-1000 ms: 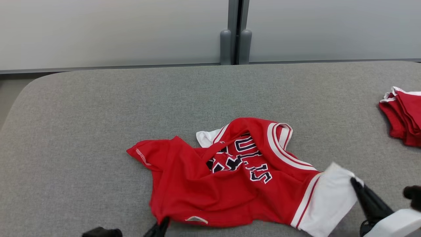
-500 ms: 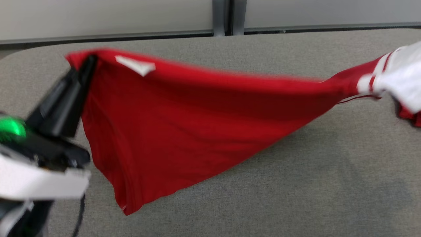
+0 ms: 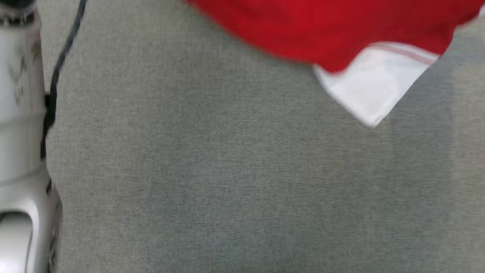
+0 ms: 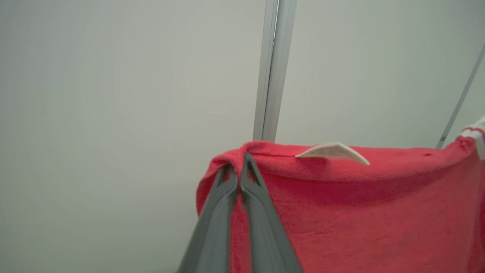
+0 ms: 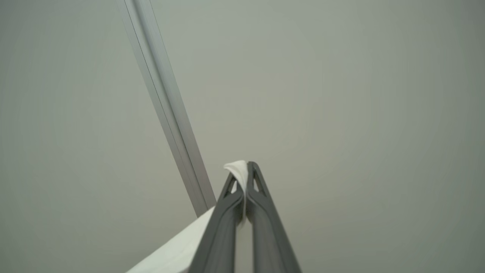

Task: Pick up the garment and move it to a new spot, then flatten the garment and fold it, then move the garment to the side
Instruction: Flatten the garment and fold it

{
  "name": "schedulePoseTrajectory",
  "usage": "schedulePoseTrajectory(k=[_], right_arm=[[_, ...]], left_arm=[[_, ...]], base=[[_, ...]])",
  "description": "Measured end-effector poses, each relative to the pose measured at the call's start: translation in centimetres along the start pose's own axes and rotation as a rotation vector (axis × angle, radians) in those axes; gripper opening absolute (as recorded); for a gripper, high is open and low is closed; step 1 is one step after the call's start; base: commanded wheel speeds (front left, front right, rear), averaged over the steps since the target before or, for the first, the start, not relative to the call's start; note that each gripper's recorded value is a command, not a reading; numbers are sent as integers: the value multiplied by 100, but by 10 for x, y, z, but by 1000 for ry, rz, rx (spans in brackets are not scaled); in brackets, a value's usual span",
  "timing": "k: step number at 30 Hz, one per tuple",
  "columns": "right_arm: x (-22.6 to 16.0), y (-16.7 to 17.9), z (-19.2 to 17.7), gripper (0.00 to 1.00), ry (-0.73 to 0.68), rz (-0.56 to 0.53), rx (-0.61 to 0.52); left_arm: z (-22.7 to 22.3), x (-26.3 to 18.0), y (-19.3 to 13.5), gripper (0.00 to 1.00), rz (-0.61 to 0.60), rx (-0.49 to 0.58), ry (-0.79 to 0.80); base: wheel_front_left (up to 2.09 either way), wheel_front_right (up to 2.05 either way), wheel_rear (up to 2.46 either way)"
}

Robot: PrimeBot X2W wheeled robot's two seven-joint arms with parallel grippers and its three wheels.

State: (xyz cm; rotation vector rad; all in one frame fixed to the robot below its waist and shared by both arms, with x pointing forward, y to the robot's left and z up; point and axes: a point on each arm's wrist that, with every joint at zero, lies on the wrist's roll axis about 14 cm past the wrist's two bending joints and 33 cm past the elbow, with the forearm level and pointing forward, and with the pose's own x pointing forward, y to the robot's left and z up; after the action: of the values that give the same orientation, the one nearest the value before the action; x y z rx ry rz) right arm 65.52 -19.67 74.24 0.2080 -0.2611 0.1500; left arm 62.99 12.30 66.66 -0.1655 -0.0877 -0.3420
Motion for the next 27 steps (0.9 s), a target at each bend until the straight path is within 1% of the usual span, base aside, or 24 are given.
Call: schedulePoseTrajectory(k=[2,4,5,6,7,8,10,12,15,17,18,20,21,23,27], right_arm=[[22,13,-4,0,-34,8,27],[41,30,12,0,-118,32,50],[49,36,20,0,-166,43,55],[55,40,20,0,-197,53,62],[61,42,12,0,-211,59,71],[66,42,-6,0,-204,64,90],[68,39,-59,0,-140,63,128],[59,35,-113,0,-69,58,199],[24,28,-172,0,7,42,285],[-9,18,-195,0,42,23,322],[-26,12,-200,0,51,12,337],[-60,3,-208,0,70,-4,343],[-80,-1,-215,0,92,-21,357],[-125,-1,-228,0,160,-43,351],[-191,-1,-214,0,195,-93,374]], left_arm=[[2,19,6,0,19,-3,-33],[8,37,11,0,34,-12,-71],[11,46,12,0,33,20,-97],[10,54,15,0,35,32,-122],[1,60,18,0,34,19,-133],[-16,65,22,0,39,9,-123],[-64,68,29,0,44,-7,-63],[-111,61,35,0,57,-22,-2],[-168,38,37,0,78,-86,73],[-192,19,27,0,67,-105,110],[-199,11,20,0,57,-131,111],[-213,-8,9,0,26,-141,122],[-221,-22,8,0,30,-155,134],[-237,-58,9,0,48,-174,176],[-228,-112,9,0,107,-235,154]], base=[[0,0,0],[0,0,0],[0,0,0],[0,0,0],[0,0,0],[0,0,0],[0,0,0],[0,0,0],[0,0,0],[0,0,0],[0,0,0],[0,0,0],[0,0,0],[0,0,0],[0,0,0]])
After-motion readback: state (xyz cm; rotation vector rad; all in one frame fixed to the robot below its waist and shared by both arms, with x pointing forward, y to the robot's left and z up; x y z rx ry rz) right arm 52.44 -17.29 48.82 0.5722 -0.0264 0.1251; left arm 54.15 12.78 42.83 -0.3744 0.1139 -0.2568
